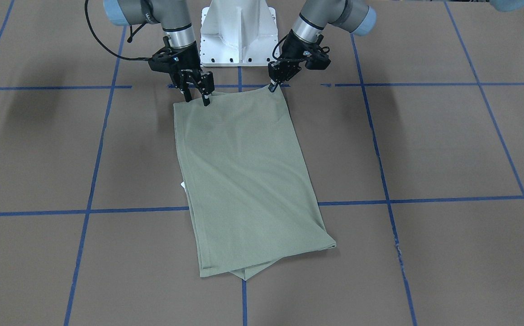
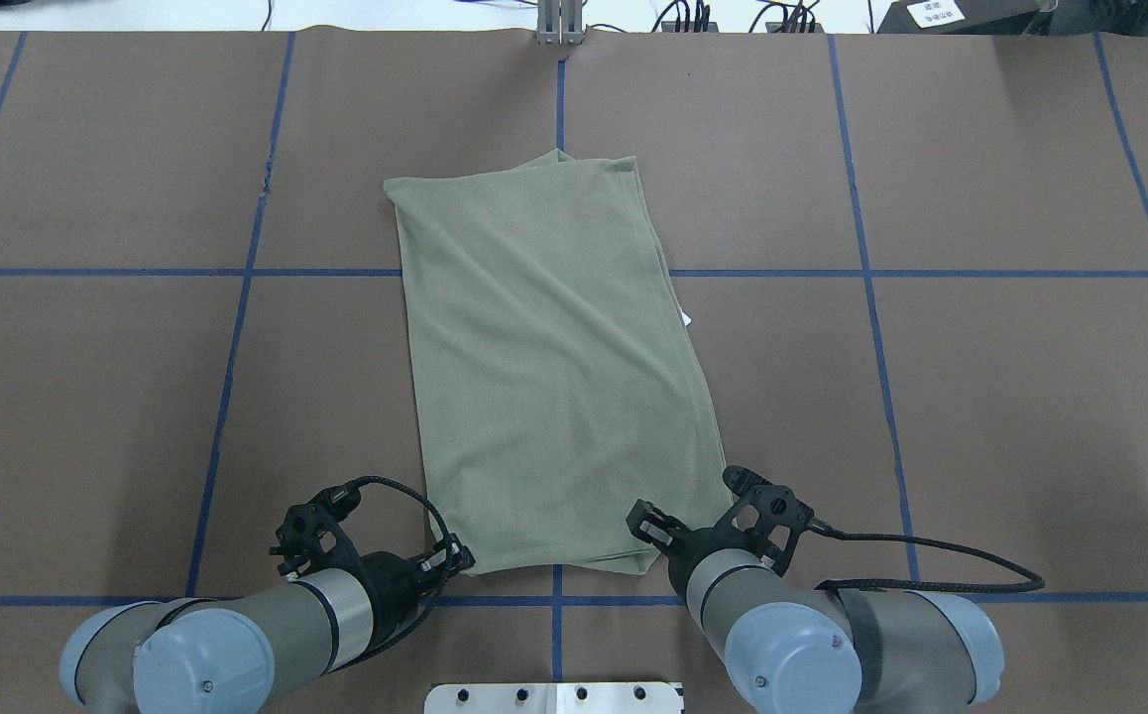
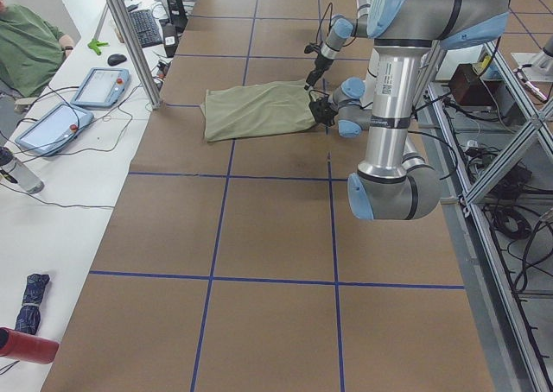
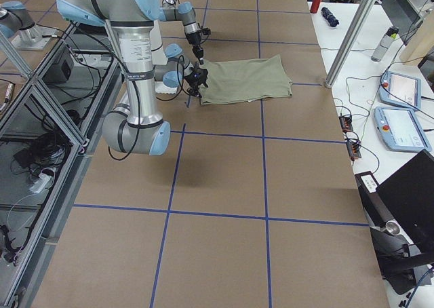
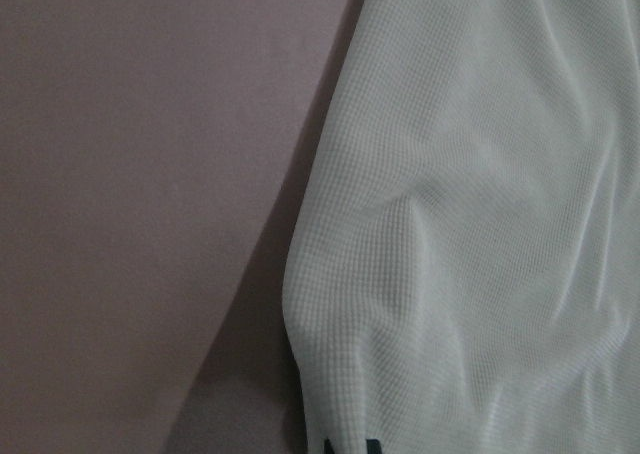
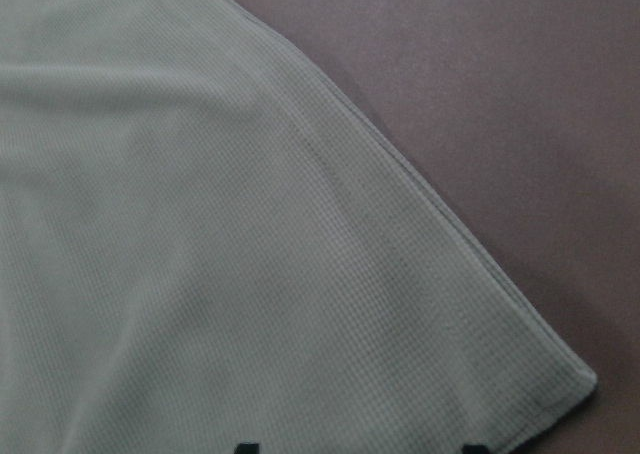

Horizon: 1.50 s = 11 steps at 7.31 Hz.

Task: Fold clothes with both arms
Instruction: 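Lower both grippers and grasp the shirt's near edge corners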

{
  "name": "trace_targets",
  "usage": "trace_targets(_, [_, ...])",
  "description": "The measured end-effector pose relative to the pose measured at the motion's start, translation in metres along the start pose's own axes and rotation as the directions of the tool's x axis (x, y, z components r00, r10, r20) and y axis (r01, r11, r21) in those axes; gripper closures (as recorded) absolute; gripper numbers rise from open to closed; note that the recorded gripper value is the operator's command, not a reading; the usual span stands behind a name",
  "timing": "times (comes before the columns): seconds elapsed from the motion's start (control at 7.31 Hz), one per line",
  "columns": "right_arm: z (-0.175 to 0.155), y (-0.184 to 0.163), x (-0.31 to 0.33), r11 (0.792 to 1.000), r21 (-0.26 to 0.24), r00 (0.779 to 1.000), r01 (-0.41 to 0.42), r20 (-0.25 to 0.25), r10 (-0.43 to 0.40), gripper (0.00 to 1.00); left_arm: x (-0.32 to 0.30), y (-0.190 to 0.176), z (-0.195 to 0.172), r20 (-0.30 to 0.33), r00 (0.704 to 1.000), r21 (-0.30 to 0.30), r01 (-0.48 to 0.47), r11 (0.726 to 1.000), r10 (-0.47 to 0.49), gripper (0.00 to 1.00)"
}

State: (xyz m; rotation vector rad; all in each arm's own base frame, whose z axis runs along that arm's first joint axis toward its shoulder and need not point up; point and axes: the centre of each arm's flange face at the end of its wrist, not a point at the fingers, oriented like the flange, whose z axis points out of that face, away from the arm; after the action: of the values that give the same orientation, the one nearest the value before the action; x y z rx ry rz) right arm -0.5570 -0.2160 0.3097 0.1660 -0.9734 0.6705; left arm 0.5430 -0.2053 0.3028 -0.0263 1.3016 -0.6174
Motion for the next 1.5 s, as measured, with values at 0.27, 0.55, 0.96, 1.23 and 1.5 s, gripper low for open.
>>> trace_targets(0.27, [0.006,0.006,-0.007,1.0,0.003,1.0,-0.002,-0.001,0.002,0.51,0.0,0.0,0.0,0.0,1.0,0.0,0.0,1.0,0.0,1.0])
trace_targets(0.55, [0.006,0.008,-0.014,1.0,0.003,1.0,-0.009,0.007,0.009,1.0,-0.001,0.0,0.0,0.0,1.0,0.001,0.0,1.0,0.0,1.0])
trace_targets(0.96, [0.004,0.005,-0.021,1.0,0.004,1.0,-0.02,0.018,0.02,1.0,0.001,0.0,-0.001,-0.003,1.0,-0.001,0.0,1.0,0.0,1.0])
trace_targets(1.23, [-0.003,0.0,-0.027,0.999,0.004,0.999,-0.032,0.03,0.032,1.0,0.006,-0.001,-0.007,-0.014,1.0,-0.006,-0.02,1.0,0.02,1.0])
trace_targets(1.5, [-0.047,-0.012,-0.04,0.999,0.003,0.999,-0.04,0.028,0.04,1.0,0.033,-0.004,-0.06,-0.047,0.996,-0.032,-0.073,0.997,0.072,1.0])
